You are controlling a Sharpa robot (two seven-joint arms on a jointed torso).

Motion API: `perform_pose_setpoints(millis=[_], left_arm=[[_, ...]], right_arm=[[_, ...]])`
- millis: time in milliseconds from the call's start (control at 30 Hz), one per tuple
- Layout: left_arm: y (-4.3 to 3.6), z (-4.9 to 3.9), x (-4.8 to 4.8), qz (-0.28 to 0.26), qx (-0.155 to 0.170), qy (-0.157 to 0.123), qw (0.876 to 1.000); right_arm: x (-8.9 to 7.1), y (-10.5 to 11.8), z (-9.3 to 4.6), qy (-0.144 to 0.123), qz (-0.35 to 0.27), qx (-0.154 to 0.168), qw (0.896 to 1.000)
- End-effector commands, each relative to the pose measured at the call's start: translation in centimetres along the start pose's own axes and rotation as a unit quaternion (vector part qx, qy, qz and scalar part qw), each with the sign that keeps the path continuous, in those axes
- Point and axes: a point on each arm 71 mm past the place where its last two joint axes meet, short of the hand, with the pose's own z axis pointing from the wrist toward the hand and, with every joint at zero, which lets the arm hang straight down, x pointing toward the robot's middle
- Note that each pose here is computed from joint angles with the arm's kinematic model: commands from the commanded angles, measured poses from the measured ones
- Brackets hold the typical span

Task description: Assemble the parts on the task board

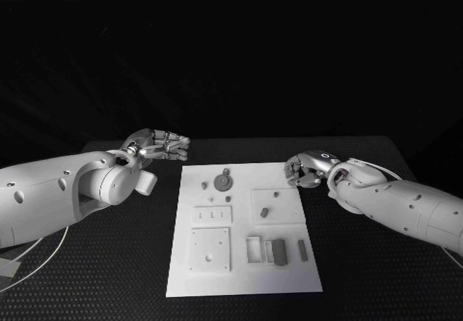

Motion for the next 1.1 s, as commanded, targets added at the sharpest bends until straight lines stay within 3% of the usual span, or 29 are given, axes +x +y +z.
perform_pose_setpoints(millis=[33, 267, 1100], left_arm=[[-0.17, 0.01, 0.23, -0.001, 0.006, 0.008, 1.0], [-0.17, 0.01, 0.25, -0.001, 0.007, 0.008, 1.0], [-0.15, 0.08, 0.16, -0.001, 0.006, 0.008, 1.0]], right_arm=[[-0.03, -0.1, -0.03, -0.005, 0.001, -0.001, 1.0], [-0.14, -0.01, 0.03, -0.015, 0.003, 0.0, 1.0], [0.16, 0.33, 0.3, -0.007, -0.001, 0.004, 1.0]])
